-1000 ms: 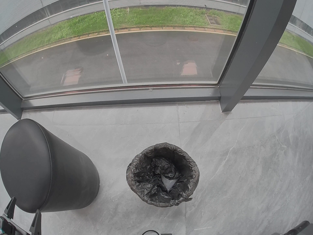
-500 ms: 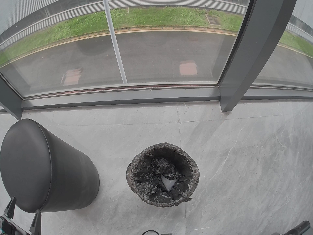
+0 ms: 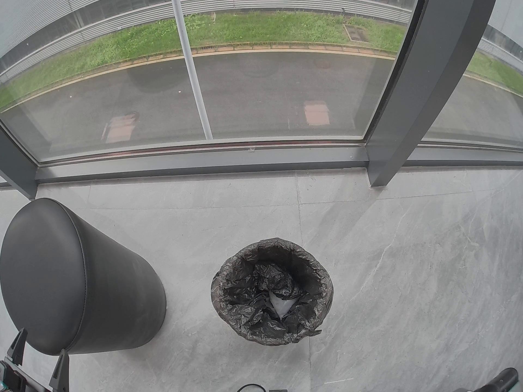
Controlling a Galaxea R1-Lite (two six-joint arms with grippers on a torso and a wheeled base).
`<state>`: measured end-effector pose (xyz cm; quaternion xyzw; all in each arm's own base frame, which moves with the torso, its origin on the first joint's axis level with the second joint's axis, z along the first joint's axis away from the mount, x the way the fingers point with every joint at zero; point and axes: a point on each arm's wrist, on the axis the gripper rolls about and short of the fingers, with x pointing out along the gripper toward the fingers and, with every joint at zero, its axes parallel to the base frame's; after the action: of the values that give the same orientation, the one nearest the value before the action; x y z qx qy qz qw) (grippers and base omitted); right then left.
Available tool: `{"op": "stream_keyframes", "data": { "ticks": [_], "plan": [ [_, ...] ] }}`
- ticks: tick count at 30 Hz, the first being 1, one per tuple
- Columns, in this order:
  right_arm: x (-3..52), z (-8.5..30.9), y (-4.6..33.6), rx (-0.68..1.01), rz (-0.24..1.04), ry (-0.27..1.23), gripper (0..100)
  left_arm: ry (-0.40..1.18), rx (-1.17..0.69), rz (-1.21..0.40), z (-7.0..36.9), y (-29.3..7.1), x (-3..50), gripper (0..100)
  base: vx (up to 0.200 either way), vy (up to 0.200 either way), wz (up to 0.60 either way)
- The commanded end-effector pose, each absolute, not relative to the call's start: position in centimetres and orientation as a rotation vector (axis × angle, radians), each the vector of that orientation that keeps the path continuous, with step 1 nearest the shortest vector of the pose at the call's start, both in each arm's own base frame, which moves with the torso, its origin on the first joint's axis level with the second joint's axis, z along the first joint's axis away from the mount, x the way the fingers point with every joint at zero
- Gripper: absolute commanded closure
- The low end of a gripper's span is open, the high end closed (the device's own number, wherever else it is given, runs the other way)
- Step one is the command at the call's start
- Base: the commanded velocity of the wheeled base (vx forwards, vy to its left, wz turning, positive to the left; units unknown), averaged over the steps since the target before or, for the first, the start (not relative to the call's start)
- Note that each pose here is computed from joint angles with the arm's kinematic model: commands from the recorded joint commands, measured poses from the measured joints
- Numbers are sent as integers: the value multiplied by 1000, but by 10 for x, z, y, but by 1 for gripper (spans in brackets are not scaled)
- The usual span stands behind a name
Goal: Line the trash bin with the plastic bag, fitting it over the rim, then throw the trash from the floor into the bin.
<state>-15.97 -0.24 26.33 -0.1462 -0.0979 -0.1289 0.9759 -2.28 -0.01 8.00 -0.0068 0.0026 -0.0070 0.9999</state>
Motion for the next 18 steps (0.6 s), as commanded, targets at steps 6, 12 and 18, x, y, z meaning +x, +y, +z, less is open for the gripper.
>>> {"op": "stream_keyframes", "data": {
  "ticks": [6, 12, 18],
  "plan": [
    [-163, 219, -6, -292, -238, -204, 100, 5, -14, -14, 75, 0, -23, 0, 0, 0, 0],
    [-157, 207, -4, -264, -233, -176, 100, 5, -14, -14, 75, 0, -23, 0, 0, 0, 0],
    [-140, 197, -4, -197, -219, -126, 100, 5, -14, -14, 75, 0, -23, 0, 0, 0, 0]
  ]
}}
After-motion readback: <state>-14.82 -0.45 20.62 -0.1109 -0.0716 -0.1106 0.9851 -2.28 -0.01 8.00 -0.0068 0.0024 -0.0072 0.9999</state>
